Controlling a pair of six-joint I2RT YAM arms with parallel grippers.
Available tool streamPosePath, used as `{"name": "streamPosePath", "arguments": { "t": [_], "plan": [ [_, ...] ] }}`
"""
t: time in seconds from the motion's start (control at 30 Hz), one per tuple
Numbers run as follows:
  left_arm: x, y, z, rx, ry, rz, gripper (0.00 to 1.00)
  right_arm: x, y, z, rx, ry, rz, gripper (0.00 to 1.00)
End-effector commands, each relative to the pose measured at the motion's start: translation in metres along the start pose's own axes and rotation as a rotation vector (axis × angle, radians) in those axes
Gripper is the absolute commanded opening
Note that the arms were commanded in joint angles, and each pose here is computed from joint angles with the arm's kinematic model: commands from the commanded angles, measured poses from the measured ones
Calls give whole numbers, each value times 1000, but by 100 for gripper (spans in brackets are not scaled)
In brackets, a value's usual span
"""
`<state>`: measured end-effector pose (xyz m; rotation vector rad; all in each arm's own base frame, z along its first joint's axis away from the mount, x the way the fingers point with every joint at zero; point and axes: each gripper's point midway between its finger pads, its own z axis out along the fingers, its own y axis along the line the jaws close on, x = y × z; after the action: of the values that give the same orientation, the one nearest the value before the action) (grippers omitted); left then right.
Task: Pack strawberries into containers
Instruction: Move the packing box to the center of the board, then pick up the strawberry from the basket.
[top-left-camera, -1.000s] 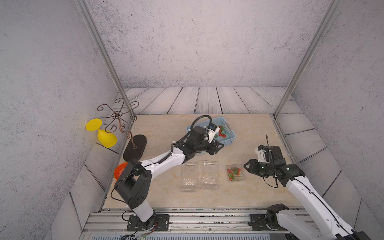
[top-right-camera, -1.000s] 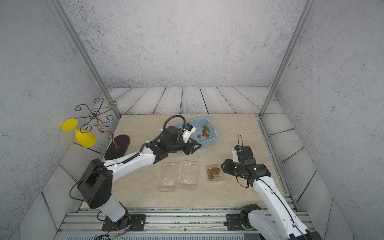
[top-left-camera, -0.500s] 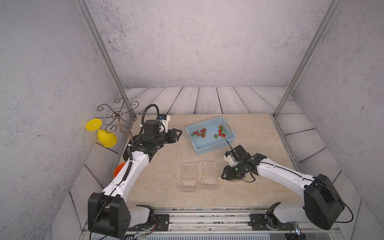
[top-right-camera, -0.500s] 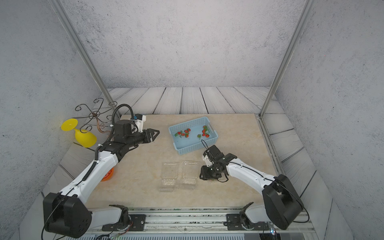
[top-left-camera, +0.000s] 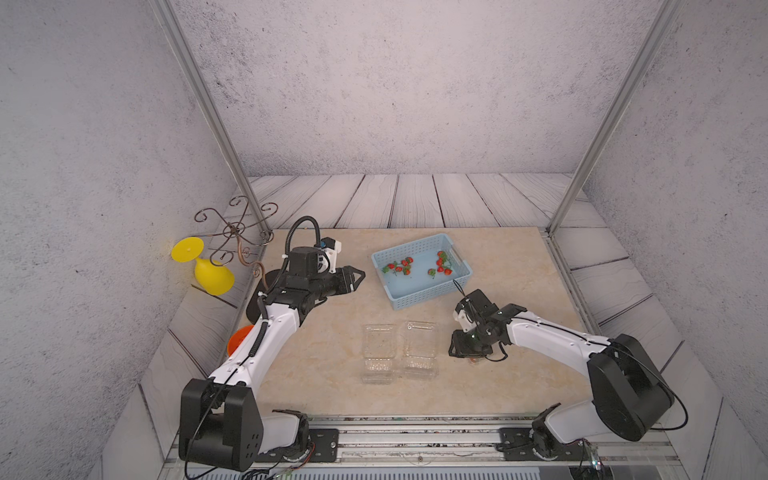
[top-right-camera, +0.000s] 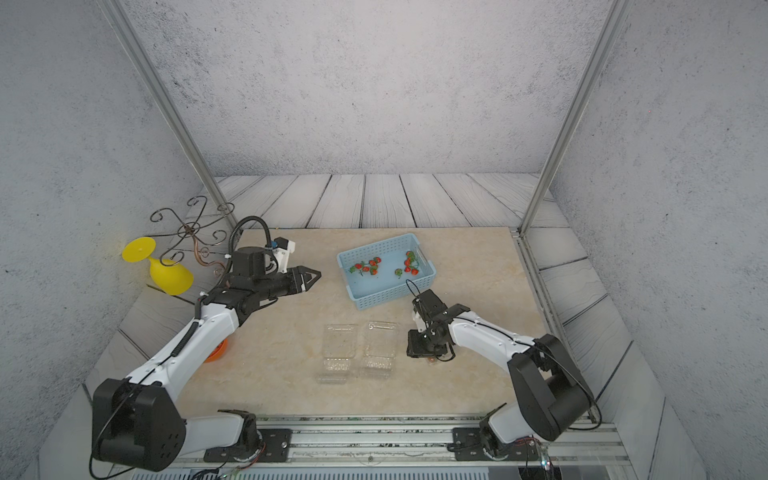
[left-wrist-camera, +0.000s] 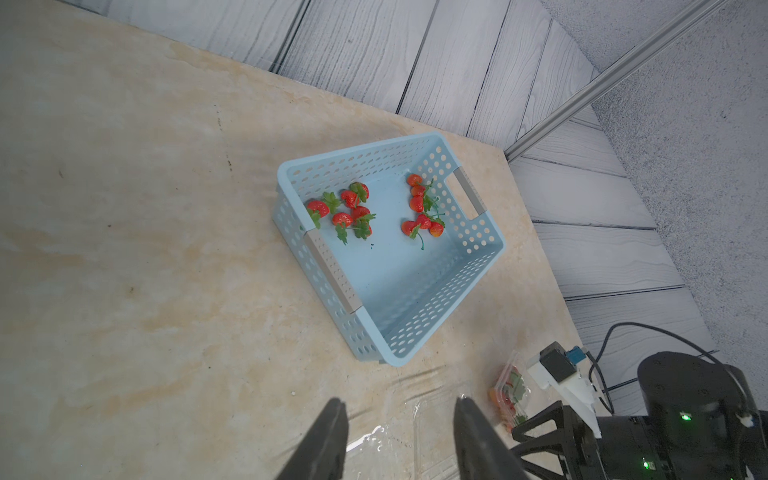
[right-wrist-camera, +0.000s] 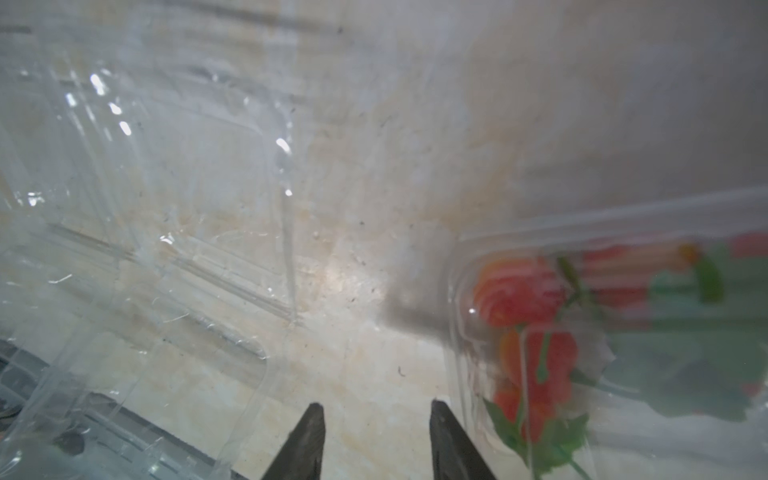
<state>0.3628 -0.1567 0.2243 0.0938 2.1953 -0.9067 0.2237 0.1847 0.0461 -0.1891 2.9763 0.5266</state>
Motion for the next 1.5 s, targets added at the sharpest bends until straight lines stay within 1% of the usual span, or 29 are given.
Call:
{"name": "streamPosePath", "arguments": {
  "t": [0.0, 0.2, 0.23, 0.3, 0.33, 0.47, 0.6, 0.73, 0.8, 0.87, 1.0, 1.13, 1.17, 1.3, 1.47],
  "plan": [
    [-3, -5, -3, 29, -17, 8, 46, 0, -33, -6, 83, -8, 64, 44],
    [-1, -6, -3, 31, -11, 15, 46, -18, -78, -19, 135, -59, 177, 44],
    [-1, -3, -3, 13, -8, 22, 46, -21, -85, -23, 149, -77, 188, 44],
    [3, 4, -4, -46, 13, 55, 45, -30, -86, -35, 161, -116, 167, 44],
    [5, 4, -4, -63, 26, 80, 45, -37, -82, -42, 150, -135, 148, 44],
    [12, -3, -2, -101, 62, 170, 45, -60, -47, -68, 16, -189, 61, 44],
    [19, -8, -2, -129, 88, 255, 46, -87, -27, -91, -8, -238, -17, 45],
    [25, -14, 2, -124, 113, 306, 46, -135, -6, -98, -21, -269, -97, 45],
    [28, -16, 4, -116, 124, 320, 46, -158, 7, -91, -15, -257, -151, 45],
    [32, -20, 7, -105, 136, 339, 46, -183, 23, -75, -26, -242, -194, 46],
    [40, -24, 14, -89, 160, 354, 46, -227, 40, -34, -23, -201, -224, 48],
    [46, -25, 17, -81, 174, 359, 46, -269, 50, -1, -7, -213, -237, 49],
    [46, -24, 17, -83, 175, 362, 46, -278, 53, 2, -14, -218, -236, 49],
    [47, -22, 18, -90, 178, 364, 46, -297, 66, 27, -53, -209, -235, 49],
    [48, -22, 20, -85, 185, 360, 46, -306, 75, 58, -64, -201, -247, 49]
  ]
}}
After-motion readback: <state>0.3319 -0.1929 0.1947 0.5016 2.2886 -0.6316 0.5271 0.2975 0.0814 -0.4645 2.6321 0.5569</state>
